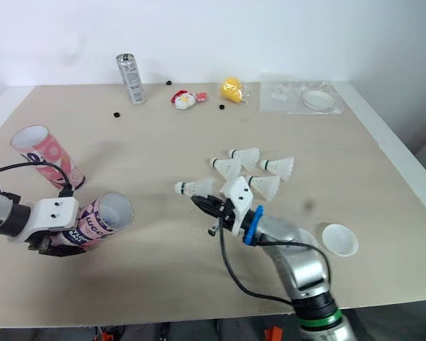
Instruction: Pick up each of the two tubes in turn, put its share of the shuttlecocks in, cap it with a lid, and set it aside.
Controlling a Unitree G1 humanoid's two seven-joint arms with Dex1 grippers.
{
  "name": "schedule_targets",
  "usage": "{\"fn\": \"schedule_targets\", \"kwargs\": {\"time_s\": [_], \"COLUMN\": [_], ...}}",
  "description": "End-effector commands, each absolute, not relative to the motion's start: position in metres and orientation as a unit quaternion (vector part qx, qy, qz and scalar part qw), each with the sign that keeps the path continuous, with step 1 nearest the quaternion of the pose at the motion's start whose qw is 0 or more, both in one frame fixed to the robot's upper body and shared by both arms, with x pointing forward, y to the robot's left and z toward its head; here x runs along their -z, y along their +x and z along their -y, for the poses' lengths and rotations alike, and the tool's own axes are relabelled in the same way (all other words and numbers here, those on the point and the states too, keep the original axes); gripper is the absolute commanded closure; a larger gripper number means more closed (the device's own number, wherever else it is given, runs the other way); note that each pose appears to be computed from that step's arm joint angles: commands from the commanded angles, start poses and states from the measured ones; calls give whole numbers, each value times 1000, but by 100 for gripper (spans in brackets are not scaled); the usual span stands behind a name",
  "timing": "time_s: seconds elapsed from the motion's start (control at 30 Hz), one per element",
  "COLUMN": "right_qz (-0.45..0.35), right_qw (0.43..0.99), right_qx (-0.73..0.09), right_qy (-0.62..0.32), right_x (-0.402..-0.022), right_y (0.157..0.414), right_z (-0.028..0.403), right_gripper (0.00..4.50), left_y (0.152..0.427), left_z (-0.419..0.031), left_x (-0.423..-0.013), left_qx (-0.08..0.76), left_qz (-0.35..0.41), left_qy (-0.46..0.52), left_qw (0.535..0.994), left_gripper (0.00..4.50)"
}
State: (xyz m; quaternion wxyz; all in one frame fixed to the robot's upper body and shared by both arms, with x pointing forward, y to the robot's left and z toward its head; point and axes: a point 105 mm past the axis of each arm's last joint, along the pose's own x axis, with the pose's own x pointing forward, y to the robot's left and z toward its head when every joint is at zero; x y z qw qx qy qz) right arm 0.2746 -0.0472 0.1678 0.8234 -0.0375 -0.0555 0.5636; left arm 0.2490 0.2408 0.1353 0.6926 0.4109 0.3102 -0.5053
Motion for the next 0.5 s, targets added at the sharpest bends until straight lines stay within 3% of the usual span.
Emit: {"fn": "schedule_targets", "kwargs": {"time_s": [0.03, 0.3, 0.5], "right_qz": [99, 131, 150], "right_qw": [740, 646, 631], "right_qx": [-661, -730, -733], "right_qy": [-76, -180, -208], "right_x": [-200, -194, -190], "right_y": [245, 243, 249], "right_z": [19, -31, -49], "right_gripper": [447, 447, 447], "left_y": [252, 253, 253], "left_z": [-239, -237, -236], "left_x": [-139, -139, -139], "left_qx": [508, 512, 513], "left_qz": [-306, -306, -305], "left_qy": [414, 413, 412], "left_qw": [690, 688, 688], "left_gripper": [148, 148, 148]}}
